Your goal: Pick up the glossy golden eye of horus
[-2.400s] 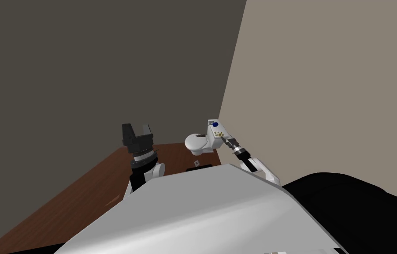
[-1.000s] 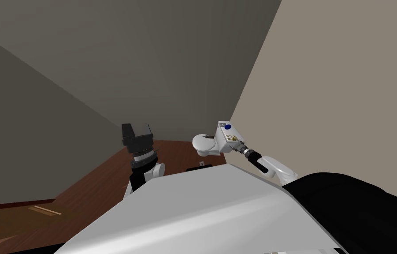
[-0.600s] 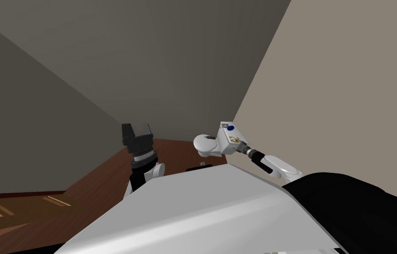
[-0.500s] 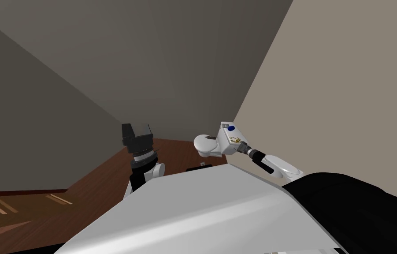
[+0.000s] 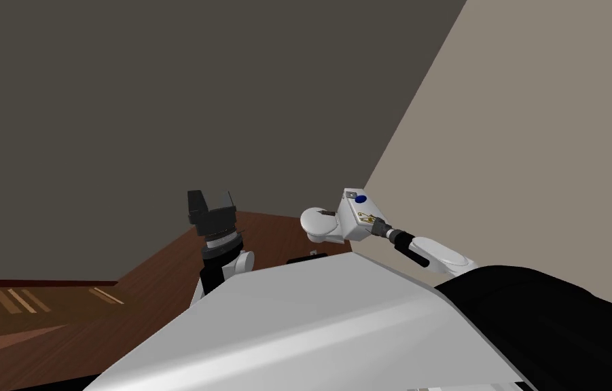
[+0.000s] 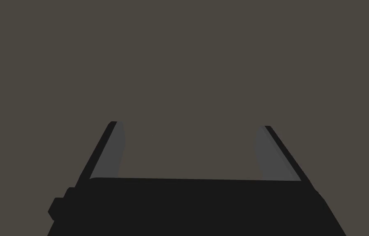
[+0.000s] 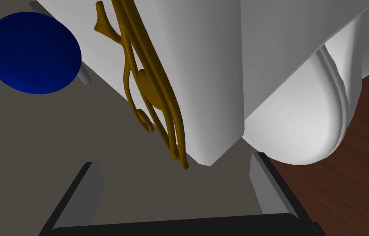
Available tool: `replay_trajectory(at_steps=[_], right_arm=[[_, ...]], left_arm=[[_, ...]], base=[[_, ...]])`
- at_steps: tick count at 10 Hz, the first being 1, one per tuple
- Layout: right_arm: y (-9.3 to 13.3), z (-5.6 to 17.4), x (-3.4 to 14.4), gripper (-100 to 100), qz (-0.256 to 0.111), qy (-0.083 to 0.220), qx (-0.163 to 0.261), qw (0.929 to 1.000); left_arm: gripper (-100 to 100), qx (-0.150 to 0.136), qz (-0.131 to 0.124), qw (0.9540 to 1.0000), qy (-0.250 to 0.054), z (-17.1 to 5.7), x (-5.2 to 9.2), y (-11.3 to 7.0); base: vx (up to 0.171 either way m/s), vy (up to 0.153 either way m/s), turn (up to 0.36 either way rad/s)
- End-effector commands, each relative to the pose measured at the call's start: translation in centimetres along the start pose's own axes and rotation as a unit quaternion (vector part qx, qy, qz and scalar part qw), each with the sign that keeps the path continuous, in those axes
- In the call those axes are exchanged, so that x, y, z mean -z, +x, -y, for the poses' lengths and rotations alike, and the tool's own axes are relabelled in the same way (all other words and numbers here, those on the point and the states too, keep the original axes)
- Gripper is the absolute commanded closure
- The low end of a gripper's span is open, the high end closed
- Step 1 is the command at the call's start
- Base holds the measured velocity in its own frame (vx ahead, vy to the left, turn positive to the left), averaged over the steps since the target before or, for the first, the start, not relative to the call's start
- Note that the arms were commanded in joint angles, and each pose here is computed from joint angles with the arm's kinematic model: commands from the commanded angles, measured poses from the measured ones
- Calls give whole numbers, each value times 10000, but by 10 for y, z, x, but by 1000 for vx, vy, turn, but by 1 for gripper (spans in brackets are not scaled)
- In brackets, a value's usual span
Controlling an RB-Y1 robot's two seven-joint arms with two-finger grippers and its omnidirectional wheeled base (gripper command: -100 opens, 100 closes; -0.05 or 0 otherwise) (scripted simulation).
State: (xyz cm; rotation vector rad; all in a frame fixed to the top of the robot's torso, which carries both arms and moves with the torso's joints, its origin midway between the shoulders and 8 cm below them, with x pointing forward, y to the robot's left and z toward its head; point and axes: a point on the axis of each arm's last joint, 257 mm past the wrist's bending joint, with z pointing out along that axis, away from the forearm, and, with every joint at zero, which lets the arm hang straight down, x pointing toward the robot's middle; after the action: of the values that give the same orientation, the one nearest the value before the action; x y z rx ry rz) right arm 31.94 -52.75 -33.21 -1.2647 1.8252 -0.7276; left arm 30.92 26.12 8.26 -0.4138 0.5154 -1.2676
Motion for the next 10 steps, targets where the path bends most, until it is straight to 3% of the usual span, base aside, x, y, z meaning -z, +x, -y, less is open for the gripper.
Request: replay_trajectory(at_steps=[1,2,8,9,10], right_arm=[[0,0,0,0,0,0,0,10000],[0,-5,0,-100,25,-15,14,10000],[0,-14,1,-100,76,-35,41,10000],[0,-14,2,100,80,-37,52,9999],[-1,-19,2,100,85,-81,33,9999]], left_arm=[[0,0,0,10000,0,0,0,0],[0,0,0,10000,0,0,0,0],[0,0,0,10000,0,0,0,0],[0,0,0,10000,0,0,0,0],[0,0,0,10000,0,0,0,0]], base=[[0,0,0],[56,6,-39],[71,0,-29],[-1,7,-8],[-13,16,-19]])
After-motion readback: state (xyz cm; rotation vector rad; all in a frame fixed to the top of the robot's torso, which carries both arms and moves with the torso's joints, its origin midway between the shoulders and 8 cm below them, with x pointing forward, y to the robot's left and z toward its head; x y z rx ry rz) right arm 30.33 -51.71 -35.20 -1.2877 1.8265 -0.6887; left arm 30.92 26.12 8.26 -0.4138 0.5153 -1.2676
